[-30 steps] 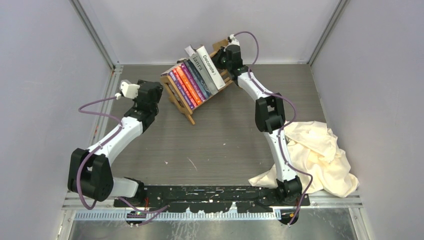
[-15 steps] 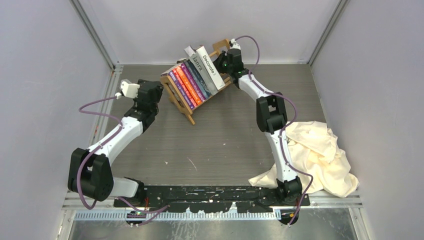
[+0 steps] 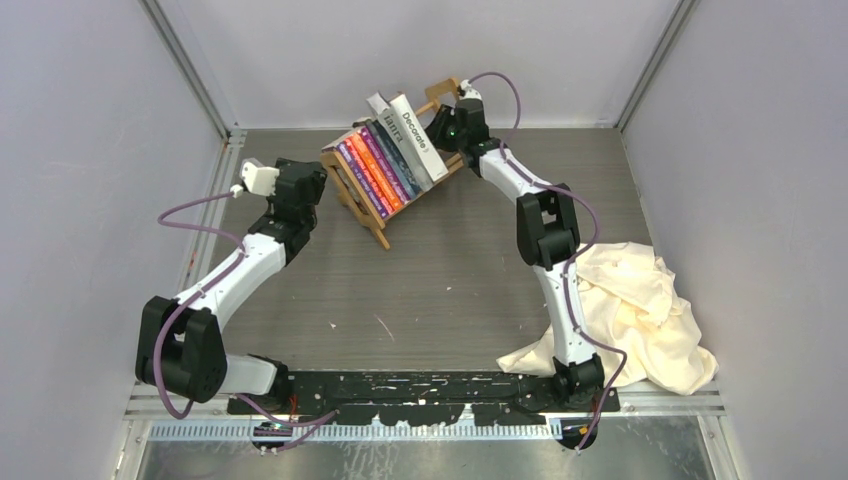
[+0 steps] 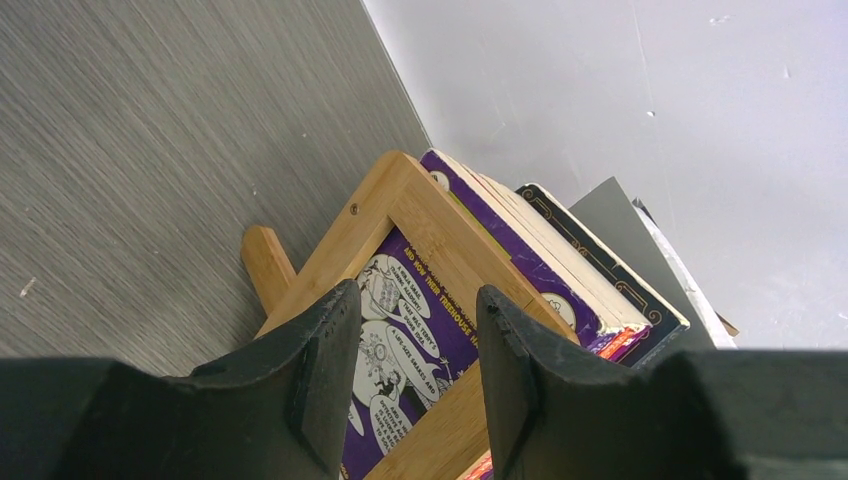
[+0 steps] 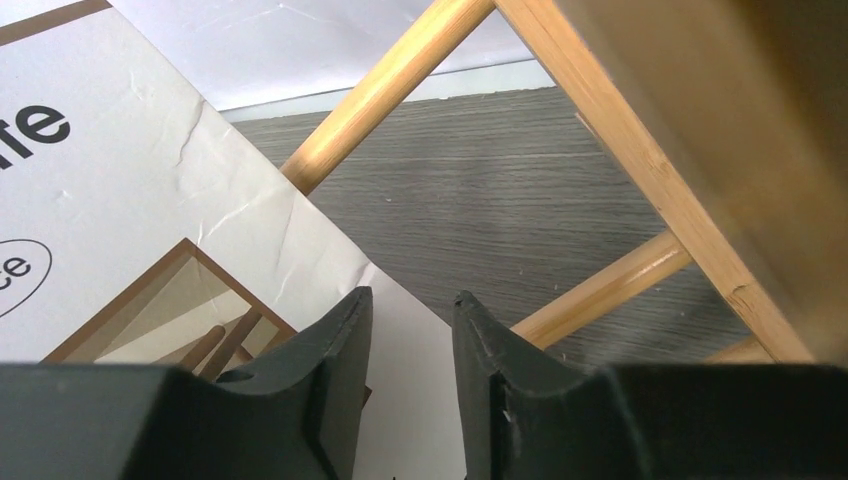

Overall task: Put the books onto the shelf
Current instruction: Adjust the book on the shelf.

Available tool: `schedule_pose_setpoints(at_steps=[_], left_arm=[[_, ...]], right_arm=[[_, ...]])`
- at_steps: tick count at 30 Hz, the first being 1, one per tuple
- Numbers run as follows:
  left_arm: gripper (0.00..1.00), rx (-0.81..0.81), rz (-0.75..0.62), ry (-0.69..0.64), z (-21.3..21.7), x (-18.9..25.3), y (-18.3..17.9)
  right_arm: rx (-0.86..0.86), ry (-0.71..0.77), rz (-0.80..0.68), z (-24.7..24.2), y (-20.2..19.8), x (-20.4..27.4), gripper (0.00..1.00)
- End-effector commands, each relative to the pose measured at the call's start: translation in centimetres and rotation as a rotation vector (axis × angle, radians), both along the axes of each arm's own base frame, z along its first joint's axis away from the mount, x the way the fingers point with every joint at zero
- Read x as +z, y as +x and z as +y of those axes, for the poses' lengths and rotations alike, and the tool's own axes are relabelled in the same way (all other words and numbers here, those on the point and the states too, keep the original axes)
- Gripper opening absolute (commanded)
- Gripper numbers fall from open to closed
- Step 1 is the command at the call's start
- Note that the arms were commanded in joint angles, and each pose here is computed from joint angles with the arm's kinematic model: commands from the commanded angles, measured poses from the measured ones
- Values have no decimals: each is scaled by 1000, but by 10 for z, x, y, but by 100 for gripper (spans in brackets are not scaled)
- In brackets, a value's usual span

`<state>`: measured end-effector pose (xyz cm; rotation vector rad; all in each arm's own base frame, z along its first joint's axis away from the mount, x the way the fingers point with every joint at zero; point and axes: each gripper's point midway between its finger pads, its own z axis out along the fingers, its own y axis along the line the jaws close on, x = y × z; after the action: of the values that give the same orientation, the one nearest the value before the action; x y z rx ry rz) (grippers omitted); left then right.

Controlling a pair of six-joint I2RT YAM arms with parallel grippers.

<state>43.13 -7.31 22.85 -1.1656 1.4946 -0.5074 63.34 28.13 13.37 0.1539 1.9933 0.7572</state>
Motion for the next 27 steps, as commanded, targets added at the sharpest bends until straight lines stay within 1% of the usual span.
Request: schedule_pose_setpoints(at_steps=[1,4,5,9,10,14,20,27], left_arm=[[46,11,-80,3,5,29,-1],[46,11,-85,7,6,33,-2],[46,11,-87,7,6,34,-2],[46,8,-91,9,6,38,-4],[46,8,-94,8,7,39,-5],[46,3,-96,8,6,41,-7],[46,0,-98,13,4,45,-13],[46,20,-102,18,11,49,-24]], right_arm=[[-78,-4,-136,-28,5,81,45],[-96,-21,-161,-33,5,93,49],[-103,-34,-149,-36,3,91,50],[-130,-64,-163,-46,-1,103,52],[-160,-78,-169,-52,-1,105,52],[-188,-97,-191,-62,-7,117,53],[-188,-100,-213,-67,-21,135,54],[-159,-97,-201,-69,-53,145,52]])
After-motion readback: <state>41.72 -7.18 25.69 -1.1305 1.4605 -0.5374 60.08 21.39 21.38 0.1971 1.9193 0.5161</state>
